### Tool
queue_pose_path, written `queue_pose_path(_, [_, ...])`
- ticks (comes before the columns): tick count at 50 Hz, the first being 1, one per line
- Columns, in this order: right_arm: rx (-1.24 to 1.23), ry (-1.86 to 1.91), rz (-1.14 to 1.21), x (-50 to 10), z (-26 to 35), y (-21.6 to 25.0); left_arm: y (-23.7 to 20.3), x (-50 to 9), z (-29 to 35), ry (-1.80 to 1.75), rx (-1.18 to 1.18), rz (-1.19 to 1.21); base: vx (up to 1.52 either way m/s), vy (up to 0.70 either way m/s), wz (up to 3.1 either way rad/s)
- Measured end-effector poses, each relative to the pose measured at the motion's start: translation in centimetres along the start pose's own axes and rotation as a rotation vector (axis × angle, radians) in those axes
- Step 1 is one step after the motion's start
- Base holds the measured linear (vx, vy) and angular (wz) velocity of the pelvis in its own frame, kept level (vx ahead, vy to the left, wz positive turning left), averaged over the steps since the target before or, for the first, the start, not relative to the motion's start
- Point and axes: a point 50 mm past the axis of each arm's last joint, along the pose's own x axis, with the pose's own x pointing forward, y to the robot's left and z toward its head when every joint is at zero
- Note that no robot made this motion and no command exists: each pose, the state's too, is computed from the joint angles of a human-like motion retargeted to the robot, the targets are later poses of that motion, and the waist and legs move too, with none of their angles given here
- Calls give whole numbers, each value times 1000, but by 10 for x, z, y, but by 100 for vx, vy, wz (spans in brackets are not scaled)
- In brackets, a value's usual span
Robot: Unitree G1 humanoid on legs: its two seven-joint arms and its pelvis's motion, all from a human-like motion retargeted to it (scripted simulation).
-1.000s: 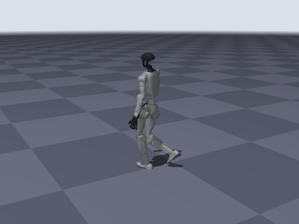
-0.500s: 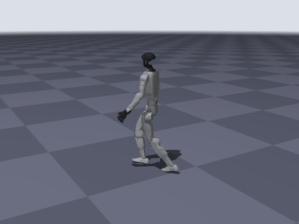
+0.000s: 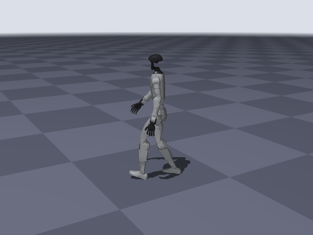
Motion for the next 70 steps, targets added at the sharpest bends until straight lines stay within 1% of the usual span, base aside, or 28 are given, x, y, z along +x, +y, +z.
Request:
queue_pose_path(5, [-31,32,38,-4,-13,11,-7,-2,-12,26,-19,-8,49,17,21])
queue_pose_path(12, [-58,200,133,-17,-58,24,-4,-1,-4,-10,-43,-19,53,15,25])
queue_pose_path(20, [-114,326,192,-32,-91,23,10,1,40,-144,89,10,49,10,22])
queue_pose_path(31, [-128,364,216,-44,-109,25,38,-11,130,-438,238,123,45,5,47])
queue_pose_path(33, [-127,382,226,-48,-116,28,40,-14,138,-478,255,132,40,-1,42])
queue_pose_path(35, [-120,422,249,-58,-130,43,28,-13,130,-485,263,115,37,-3,-5])
queue_pose_path(38, [-125,436,257,-59,-132,44,30,-14,134,-501,281,123,44,-4,38])
queue_pose_path(40, [-128,427,241,-55,-127,34,41,-18,144,-513,309,146,54,-5,107])
queue_pose_path(42, [-124,437,240,-54,-127,33,41,-16,137,-483,310,139,53,-8,82])
queue_pose_path(47, [-98,469,230,-58,-133,33,33,-6,91,-325,290,104,54,-13,41])
queue_pose_path(53, [-45,420,199,-49,-120,27,27,-2,33,-116,241,43,50,-18,36])
queue_pose_path(57, [-29,351,151,-41,-104,17,19,-3,14,-62,237,4,42,-16,19])
queue_pose_path(64, [-58,240,45,-22,-68,-3,13,-3,31,-131,259,-20,39,-11,39])
queue_pose_path(70, [-71,137,2,-8,-33,-7,6,-3,48,-216,246,-24,42,-4,30])
